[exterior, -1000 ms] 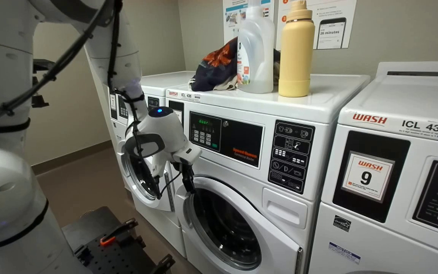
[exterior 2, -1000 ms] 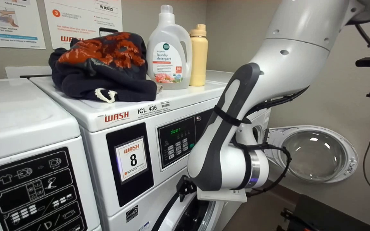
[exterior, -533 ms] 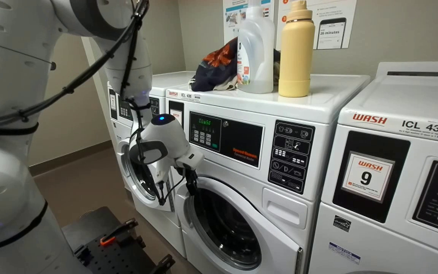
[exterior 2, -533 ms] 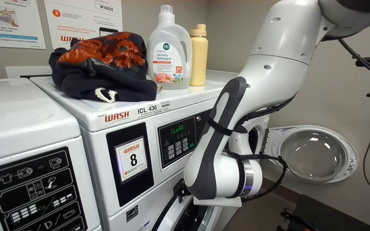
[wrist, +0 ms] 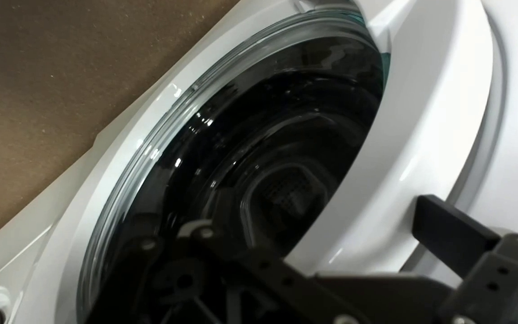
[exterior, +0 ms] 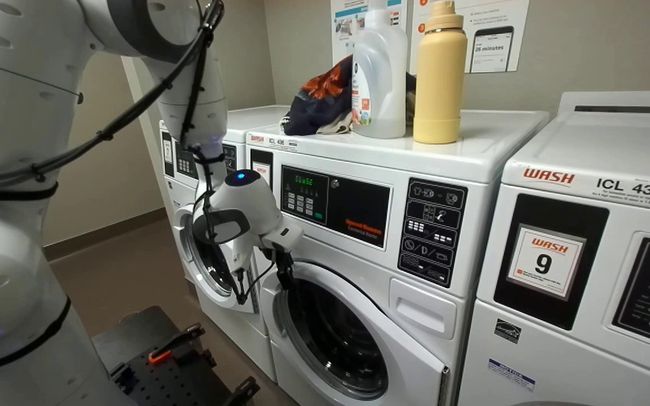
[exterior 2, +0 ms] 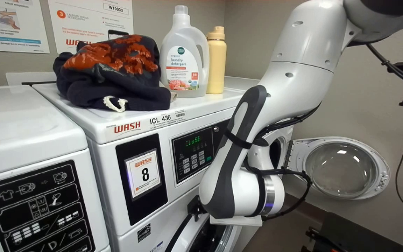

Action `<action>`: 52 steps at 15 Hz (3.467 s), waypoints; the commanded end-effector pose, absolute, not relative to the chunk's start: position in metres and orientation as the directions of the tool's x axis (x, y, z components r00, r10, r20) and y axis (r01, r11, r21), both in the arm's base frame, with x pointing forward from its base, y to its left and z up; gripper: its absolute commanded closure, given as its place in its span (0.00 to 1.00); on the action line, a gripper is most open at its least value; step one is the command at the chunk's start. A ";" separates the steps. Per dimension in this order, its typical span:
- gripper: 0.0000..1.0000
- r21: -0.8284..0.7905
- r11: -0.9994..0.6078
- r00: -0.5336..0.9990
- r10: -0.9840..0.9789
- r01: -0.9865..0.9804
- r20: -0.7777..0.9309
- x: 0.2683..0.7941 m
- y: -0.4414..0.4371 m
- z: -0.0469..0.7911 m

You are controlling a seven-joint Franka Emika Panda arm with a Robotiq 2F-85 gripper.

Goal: Open the middle washing machine door

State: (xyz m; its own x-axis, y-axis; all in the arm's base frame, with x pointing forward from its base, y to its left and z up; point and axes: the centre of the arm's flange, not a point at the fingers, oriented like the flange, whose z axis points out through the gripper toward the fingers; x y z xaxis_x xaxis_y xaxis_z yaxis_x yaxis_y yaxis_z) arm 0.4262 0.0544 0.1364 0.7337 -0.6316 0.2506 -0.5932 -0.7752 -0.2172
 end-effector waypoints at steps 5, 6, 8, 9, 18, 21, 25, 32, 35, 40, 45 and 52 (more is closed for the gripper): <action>0.00 -0.129 -0.790 0.767 -0.612 -0.599 0.191 0.400 0.044 0.135; 0.00 -0.115 -0.798 0.777 -0.602 -0.591 0.184 0.397 0.043 0.135; 0.00 -0.084 -0.810 0.794 -0.585 -0.580 0.165 0.389 0.042 0.138; 0.00 -0.067 -0.816 0.801 -0.577 -0.574 0.159 0.385 0.043 0.143; 0.00 0.078 -0.846 0.849 -0.524 -0.528 0.061 0.350 0.033 0.167; 0.00 0.111 -0.853 0.859 -0.511 -0.511 0.025 0.349 0.027 0.167; 0.00 0.160 -0.848 0.855 -0.517 -0.506 -0.032 0.346 0.019 0.173; 0.00 0.235 -0.822 0.827 -0.552 -0.518 -0.109 0.343 -0.015 0.181; 0.00 0.262 -0.808 0.809 -0.573 -0.528 -0.135 0.340 -0.032 0.184; 0.00 0.317 -0.795 0.783 -0.588 -0.516 -0.200 0.333 -0.048 0.187; 0.00 0.346 -0.794 0.771 -0.590 -0.501 -0.239 0.330 -0.053 0.190; 0.00 0.360 -0.792 0.783 -0.585 -0.493 -0.213 0.333 -0.053 0.214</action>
State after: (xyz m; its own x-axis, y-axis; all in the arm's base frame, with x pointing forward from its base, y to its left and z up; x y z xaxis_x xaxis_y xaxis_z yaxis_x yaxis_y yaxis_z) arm 0.3366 -0.0572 0.1837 0.7813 -0.5823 -0.2248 -0.5018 -0.8001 0.3287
